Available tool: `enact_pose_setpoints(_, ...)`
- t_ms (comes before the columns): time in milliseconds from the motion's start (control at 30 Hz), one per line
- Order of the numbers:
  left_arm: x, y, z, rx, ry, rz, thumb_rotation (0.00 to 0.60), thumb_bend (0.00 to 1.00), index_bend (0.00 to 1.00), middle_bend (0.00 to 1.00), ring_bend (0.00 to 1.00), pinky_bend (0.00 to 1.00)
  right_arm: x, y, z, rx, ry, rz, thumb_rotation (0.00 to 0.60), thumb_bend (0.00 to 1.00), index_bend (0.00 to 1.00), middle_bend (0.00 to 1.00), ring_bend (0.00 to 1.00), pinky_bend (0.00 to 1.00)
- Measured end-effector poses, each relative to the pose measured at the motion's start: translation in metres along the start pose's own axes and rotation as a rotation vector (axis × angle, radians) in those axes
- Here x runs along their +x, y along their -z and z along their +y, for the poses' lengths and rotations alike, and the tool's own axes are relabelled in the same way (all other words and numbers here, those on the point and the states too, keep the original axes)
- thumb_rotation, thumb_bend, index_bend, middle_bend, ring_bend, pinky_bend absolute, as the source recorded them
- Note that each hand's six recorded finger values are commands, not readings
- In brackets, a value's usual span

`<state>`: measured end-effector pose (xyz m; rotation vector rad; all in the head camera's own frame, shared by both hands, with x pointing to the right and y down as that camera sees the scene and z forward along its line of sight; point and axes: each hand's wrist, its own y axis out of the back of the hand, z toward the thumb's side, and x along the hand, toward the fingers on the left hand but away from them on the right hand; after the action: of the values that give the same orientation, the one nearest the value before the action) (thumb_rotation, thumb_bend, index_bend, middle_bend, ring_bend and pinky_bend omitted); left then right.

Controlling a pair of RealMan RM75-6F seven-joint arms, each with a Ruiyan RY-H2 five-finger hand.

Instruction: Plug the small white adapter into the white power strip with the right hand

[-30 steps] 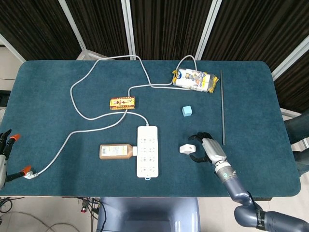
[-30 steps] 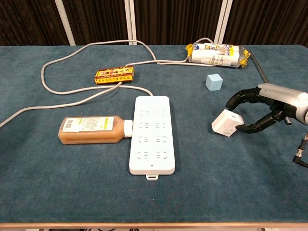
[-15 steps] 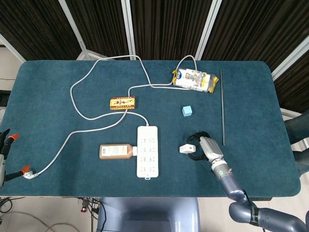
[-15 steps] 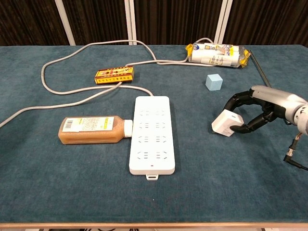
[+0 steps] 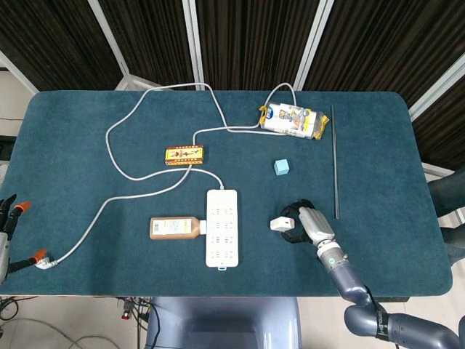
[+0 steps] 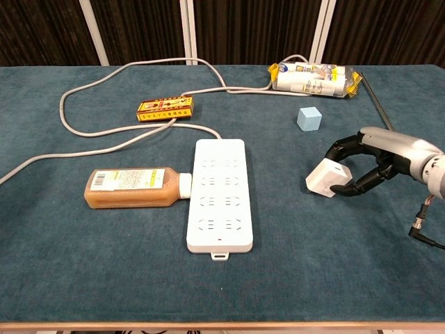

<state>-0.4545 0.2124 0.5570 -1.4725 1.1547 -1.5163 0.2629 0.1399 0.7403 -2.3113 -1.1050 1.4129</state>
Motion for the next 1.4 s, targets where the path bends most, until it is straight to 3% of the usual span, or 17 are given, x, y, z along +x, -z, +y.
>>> enact_pose_setpoints(1200, -0.002, -0.003, -0.003, 0.009, 0.027, -0.014, 0.6, 0.09, 0.18, 0.0, 0.0, 0.0, -0.006, 0.009, -0.003, -0.014, -0.002, -0.017, 0.6, 0.38, 0.5, 0.42, 0.22, 0.0)
enact_pose_setpoints(1400, -0.002, -0.003, -0.004, 0.009, 0.029, -0.017, 0.6, 0.09, 0.18, 0.0, 0.0, 0.0, -0.007, 0.008, -0.003, -0.022, 0.0, -0.012, 0.6, 0.46, 0.62, 0.5, 0.28, 0.0)
